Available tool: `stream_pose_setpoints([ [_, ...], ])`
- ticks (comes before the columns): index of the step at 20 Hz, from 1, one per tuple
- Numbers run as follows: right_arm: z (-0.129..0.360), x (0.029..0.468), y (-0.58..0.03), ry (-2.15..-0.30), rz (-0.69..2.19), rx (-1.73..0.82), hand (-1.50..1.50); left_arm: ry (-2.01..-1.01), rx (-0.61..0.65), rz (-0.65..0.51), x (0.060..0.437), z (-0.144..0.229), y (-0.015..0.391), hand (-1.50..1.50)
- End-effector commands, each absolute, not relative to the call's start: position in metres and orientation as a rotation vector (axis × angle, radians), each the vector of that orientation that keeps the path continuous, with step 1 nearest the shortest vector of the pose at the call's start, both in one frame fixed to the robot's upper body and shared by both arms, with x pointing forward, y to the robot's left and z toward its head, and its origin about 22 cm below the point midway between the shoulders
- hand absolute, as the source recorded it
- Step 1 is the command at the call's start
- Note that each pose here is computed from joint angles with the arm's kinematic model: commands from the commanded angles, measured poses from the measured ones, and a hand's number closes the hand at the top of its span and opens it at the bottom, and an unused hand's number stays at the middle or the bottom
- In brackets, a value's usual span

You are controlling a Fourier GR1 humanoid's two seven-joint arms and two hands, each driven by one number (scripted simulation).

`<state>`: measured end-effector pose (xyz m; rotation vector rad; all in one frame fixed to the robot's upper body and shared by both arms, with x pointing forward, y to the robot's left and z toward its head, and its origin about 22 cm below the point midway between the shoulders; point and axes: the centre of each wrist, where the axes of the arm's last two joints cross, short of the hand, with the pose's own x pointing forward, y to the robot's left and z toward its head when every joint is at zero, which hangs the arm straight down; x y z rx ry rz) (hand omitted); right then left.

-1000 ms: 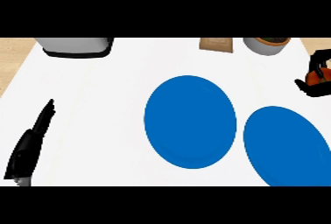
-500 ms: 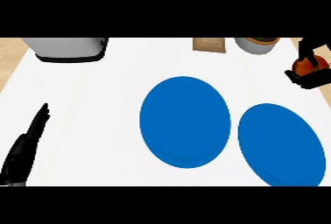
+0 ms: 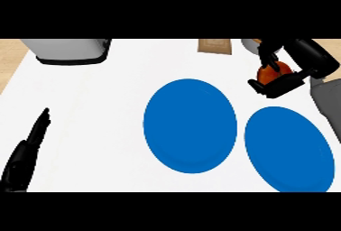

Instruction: Pick the tomato from the plate and place it in the plate

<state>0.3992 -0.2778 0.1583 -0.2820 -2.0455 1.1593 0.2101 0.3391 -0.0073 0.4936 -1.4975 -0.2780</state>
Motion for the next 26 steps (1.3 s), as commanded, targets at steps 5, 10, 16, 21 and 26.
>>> stream_pose_setpoints([
  [5, 0.129, 0.372, -0.198, -1.89, 1.236, -0.256, 1.5, -1.521, 0.491, -0.287, 0.211, -0.005, 0.34, 0.0],
  [10, 0.126, 0.356, -0.136, -1.839, 1.296, -0.216, 1.5, -1.507, 0.477, -0.29, 0.219, -0.006, 0.347, 0.0],
  [16, 0.068, 0.351, -0.129, -1.723, 1.395, -0.159, 1.5, -1.518, 0.456, -0.296, 0.205, -0.009, 0.327, 0.0],
  [21, 0.044, 0.36, -0.083, -1.594, 1.172, -0.142, -1.5, -1.513, 0.443, -0.301, 0.219, -0.011, 0.334, 0.0],
  [26, 0.044, 0.359, -0.081, -1.65, 1.117, -0.128, -1.5, -1.514, 0.48, -0.291, 0.224, -0.011, 0.336, 0.0],
])
